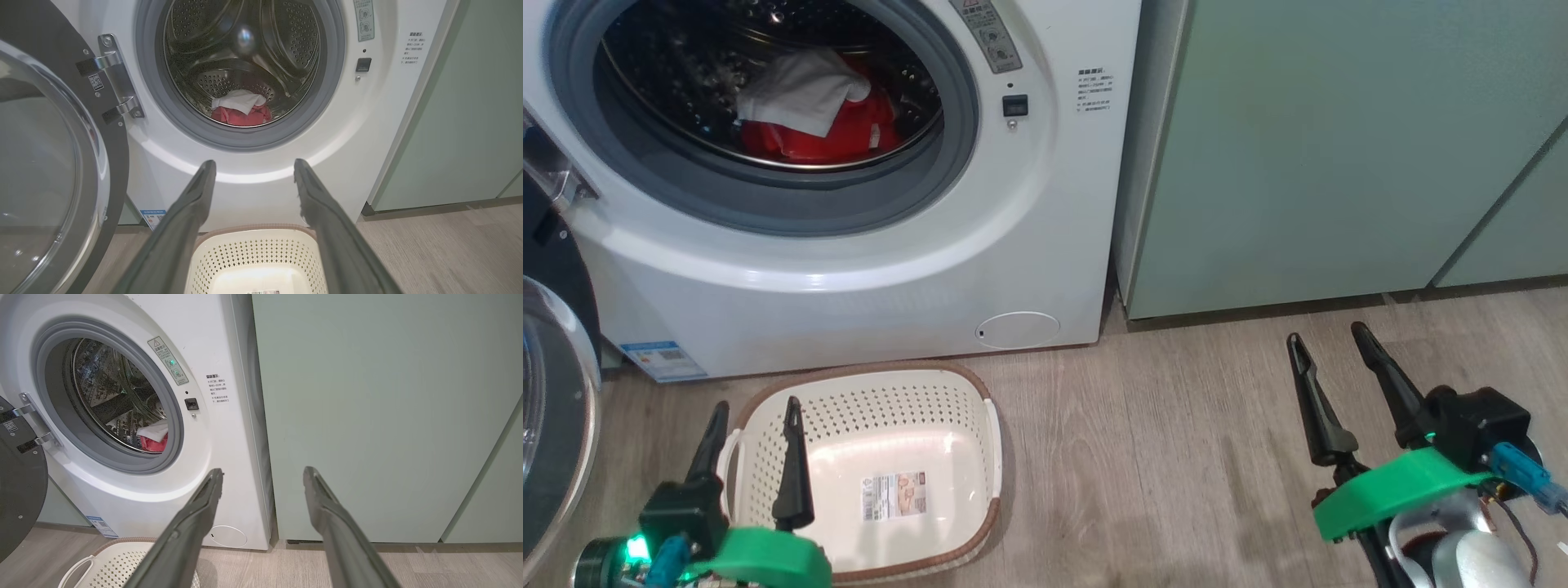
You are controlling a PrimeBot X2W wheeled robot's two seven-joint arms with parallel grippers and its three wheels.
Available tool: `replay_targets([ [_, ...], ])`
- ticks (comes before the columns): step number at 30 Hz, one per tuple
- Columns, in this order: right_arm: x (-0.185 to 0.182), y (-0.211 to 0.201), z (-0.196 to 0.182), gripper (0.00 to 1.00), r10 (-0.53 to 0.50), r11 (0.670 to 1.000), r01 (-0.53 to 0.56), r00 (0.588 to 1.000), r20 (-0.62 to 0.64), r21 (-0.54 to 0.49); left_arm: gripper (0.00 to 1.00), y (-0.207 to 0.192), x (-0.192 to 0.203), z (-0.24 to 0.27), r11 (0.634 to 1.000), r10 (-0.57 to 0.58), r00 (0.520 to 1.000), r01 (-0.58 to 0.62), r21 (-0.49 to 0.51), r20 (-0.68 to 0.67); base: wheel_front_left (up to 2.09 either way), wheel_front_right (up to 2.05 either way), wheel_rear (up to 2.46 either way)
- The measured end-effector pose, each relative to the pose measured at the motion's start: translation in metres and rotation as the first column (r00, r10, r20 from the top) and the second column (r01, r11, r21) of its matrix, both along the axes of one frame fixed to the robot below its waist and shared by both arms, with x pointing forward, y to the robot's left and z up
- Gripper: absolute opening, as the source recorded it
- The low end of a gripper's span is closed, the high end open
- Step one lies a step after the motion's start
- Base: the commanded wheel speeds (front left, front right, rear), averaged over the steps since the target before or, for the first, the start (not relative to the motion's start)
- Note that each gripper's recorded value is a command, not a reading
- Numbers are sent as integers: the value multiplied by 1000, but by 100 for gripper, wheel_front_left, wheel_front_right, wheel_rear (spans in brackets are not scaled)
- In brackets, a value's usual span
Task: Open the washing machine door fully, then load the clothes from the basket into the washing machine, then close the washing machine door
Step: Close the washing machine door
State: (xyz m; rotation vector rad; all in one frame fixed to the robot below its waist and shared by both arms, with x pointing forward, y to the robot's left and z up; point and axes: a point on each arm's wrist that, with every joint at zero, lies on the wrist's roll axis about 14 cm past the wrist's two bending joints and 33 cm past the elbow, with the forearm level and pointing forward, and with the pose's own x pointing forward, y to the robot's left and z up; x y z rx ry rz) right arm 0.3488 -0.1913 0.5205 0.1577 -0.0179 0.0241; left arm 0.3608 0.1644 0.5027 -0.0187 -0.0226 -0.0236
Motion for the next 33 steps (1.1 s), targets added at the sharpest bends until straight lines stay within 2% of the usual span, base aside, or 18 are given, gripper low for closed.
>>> replay_targets([
  [24,1,1,-2,100,3,1000,-3,1000,-6,1,100,3,2,-4,1000,6,1000,-6,-3,-2,0,0,0],
  [33,4,2,-3,100,6,1000,-6,1000,-9,1,100,2,4,-3,1000,2,1000,-2,-7,6,-105,105,0],
])
